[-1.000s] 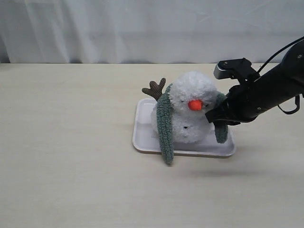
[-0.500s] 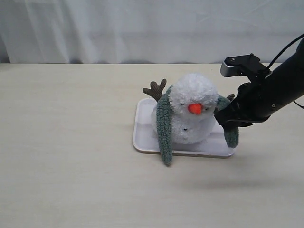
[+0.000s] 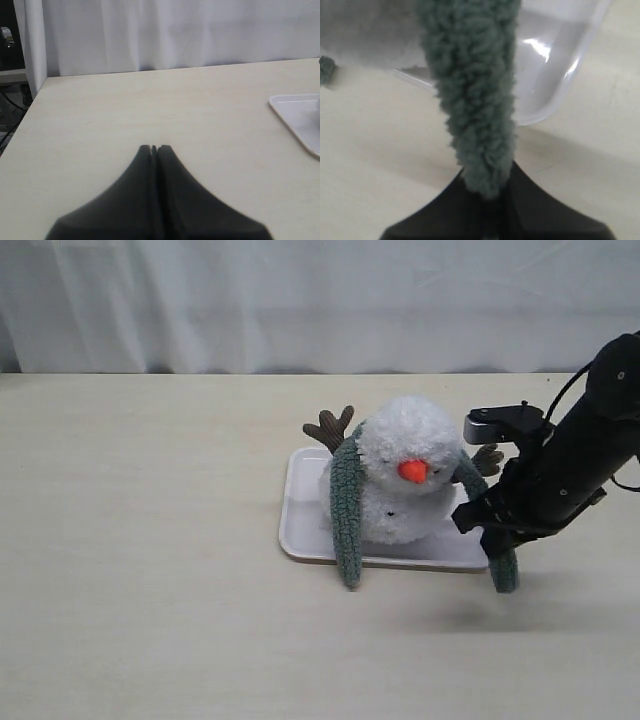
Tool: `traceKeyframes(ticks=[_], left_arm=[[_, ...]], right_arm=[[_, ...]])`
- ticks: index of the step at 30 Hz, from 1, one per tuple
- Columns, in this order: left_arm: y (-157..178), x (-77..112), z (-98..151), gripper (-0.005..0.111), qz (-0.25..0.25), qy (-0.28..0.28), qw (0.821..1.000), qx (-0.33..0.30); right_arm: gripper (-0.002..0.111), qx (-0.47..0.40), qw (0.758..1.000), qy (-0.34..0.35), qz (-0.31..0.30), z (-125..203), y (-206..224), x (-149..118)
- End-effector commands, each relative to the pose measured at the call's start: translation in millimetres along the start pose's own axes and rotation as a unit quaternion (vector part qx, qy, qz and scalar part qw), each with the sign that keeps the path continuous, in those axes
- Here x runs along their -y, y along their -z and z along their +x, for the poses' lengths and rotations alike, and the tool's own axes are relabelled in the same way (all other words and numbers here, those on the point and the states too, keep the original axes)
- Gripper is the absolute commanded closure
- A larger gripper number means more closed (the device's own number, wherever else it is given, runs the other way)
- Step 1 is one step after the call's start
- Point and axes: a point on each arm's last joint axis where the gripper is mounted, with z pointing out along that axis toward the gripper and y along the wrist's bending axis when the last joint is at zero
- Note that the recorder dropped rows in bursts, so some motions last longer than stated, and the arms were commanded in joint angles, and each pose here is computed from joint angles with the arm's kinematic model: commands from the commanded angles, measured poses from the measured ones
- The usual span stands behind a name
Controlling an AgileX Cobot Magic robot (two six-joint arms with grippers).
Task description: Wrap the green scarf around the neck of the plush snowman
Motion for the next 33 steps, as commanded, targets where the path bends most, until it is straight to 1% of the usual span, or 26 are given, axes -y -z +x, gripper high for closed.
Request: traceKeyframes(ticks=[1, 7, 13, 19, 33], left_arm=[[0, 0.4, 0, 0.107, 0.003, 0.002, 1.0, 0.004], [0, 0.4, 0, 0.107, 0.003, 0.002, 1.0, 0.004], [0, 0.4, 0, 0.107, 0.003, 0.002, 1.0, 0.004], [0, 0.4, 0, 0.107, 0.003, 0.002, 1.0, 0.004], [0, 0.4, 0, 0.107, 0.003, 0.002, 1.0, 0.004]], right_arm=[[0.104, -0.004, 1.0, -0.008, -0.022, 0, -4, -2], [0.104, -0.003, 0.997, 0.006, -0.074, 0, -16, -9], [0.104, -0.003, 0.996, 0.01, -0.092, -2, -25, -10], [0.104, 0.033, 0.985, 0.044, -0.166, -7, -21, -24], [0.104, 0.009, 0.984, 0.04, -0.173, -6, -41, -21]])
